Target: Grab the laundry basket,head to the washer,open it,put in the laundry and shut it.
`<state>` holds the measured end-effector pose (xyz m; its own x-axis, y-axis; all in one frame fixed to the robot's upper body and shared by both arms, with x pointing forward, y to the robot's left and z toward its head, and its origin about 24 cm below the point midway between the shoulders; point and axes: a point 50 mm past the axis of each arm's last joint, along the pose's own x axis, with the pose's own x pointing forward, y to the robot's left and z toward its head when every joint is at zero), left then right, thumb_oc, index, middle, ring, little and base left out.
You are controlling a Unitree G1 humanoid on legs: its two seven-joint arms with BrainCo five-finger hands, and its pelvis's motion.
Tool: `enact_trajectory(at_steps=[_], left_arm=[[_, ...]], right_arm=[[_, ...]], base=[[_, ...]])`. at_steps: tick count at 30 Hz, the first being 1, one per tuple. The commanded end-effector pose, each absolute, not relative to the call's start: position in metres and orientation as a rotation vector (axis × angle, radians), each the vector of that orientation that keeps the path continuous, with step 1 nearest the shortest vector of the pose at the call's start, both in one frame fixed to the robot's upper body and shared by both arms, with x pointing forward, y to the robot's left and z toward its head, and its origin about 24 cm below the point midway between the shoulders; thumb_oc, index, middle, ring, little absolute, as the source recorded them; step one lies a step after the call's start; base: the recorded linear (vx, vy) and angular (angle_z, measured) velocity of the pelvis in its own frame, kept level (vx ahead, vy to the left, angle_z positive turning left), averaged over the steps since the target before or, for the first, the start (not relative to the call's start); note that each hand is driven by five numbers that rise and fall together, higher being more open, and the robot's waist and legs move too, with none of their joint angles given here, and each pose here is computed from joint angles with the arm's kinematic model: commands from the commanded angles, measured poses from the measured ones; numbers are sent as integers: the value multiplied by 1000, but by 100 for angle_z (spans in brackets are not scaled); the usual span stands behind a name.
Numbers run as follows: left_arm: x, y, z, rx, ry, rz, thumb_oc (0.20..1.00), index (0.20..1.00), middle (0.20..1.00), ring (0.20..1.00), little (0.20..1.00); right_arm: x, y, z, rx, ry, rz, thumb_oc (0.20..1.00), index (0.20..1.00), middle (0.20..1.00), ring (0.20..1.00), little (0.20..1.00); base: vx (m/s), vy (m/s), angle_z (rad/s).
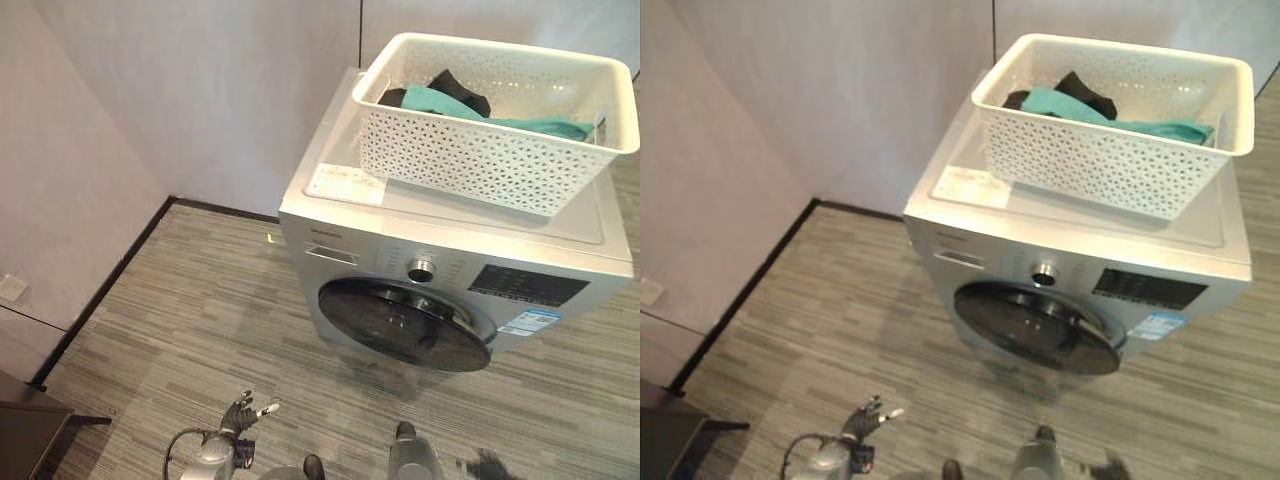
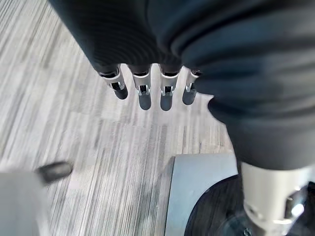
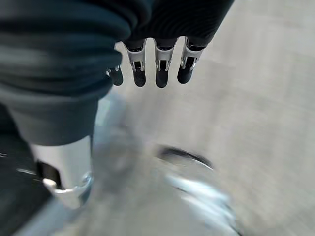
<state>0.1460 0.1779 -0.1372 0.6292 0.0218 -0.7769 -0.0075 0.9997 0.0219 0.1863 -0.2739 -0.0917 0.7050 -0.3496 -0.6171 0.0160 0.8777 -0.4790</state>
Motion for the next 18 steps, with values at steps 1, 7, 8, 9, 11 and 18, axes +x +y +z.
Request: enact_trajectory(at_steps=[1,7,8,9,11,18], left_arm=[[168,170,-126,-38,798,23,1000,1000,1000,1000,1000],[169,162,-122,-16,776,-39,1000,1000,1000,1000,1000],[165,162,-124,-11,790,-41,1000,1000,1000,1000,1000],[165,162,-124,-11,790,-41,1000,1000,1000,1000,1000],[165,161,-123,-16,788,-43,1000,1000,1000,1000,1000],[168,167,-100,-1,662,-135,1000,1000,1000,1000,1000]], right_arm=[[218,-261,-64,-497,586,-170,1000,1000,1000,1000,1000],[241,-236,-38,-499,422,-62,1000,1000,1000,1000,1000],[244,-228,-35,-485,398,-28,1000,1000,1000,1000,1000],[244,-228,-35,-485,398,-28,1000,1000,1000,1000,1000],[249,-223,-31,-463,377,-13,1000,1000,1000,1000,1000],[287,-250,15,-703,248,-32,1000,1000,1000,1000,1000]], base=[[-1,-130,-25],[24,-77,15],[20,-48,30],[15,-73,34],[-27,-57,22],[-30,-85,33]])
